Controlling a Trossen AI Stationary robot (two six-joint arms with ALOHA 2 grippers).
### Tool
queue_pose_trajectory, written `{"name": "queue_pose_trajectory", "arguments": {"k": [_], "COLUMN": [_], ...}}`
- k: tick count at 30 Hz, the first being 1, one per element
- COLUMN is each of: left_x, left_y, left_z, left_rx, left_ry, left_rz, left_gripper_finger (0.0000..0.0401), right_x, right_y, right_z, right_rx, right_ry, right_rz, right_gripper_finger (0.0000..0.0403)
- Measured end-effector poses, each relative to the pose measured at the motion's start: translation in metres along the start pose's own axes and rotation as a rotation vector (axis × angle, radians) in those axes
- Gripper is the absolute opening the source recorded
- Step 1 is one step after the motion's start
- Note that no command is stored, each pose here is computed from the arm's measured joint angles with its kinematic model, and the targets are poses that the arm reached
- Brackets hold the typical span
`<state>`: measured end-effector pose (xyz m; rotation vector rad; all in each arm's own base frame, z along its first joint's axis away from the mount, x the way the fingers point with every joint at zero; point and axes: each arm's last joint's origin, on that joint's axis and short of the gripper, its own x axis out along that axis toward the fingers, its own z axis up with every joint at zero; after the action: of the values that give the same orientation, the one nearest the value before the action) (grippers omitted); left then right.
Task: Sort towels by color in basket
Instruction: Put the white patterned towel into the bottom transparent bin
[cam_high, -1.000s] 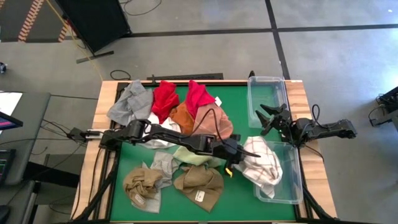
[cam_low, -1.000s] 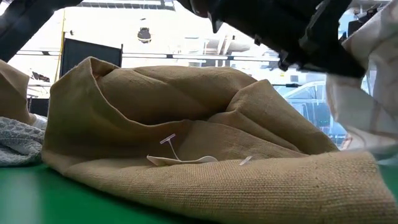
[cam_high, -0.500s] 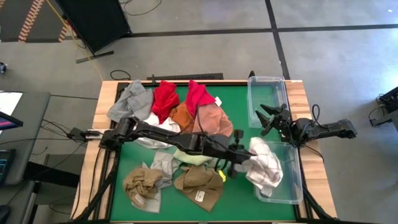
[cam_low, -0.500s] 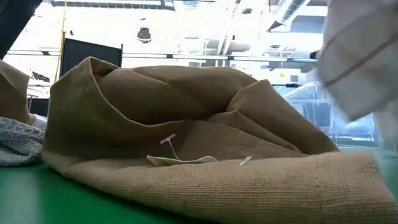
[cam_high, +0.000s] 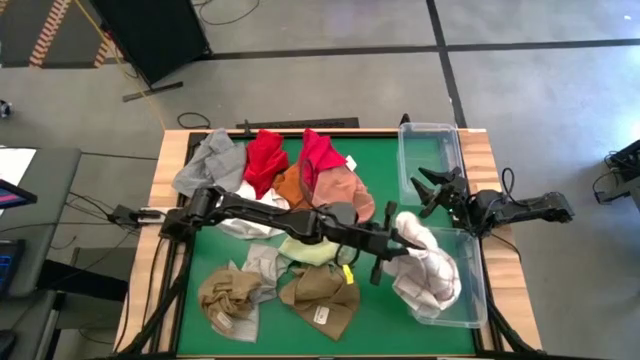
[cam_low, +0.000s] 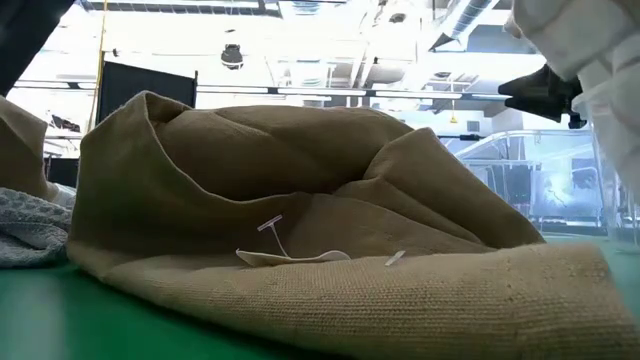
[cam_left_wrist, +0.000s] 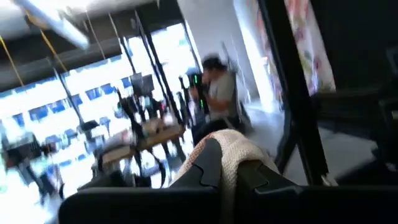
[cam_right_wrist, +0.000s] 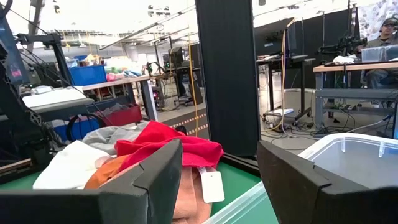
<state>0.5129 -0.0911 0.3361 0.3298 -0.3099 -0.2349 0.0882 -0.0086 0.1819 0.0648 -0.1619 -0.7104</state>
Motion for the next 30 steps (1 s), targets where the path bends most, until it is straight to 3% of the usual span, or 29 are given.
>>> {"name": "queue_pose_trajectory", "arguments": {"k": [18,26,30], "left_x": [0.044,0.043,0.042], "left_y": [-0.005,-0.012,-0.015], "left_z": [-0.074,-0.102,-0.110], "left_rx": [-0.081,-0.057,-0.057], "left_ry": [-0.118,0.071,0.149], "left_rz": [-0.114,-0.168,-0.197], "left_gripper_finger": [0.0000,0.0002,0.0045], "right_x": [0.000,0.000,0.000], "right_y": [0.000,0.000,0.000], "right_z": [0.000,0.000,0.000], "right_rx": [-0.002,0.000,0.001], "right_ry": [0.001,0.001,0.000], "right_rz": [0.000,0.001,0.001], "right_gripper_finger": [0.0237,0.0237,0.0237]}}
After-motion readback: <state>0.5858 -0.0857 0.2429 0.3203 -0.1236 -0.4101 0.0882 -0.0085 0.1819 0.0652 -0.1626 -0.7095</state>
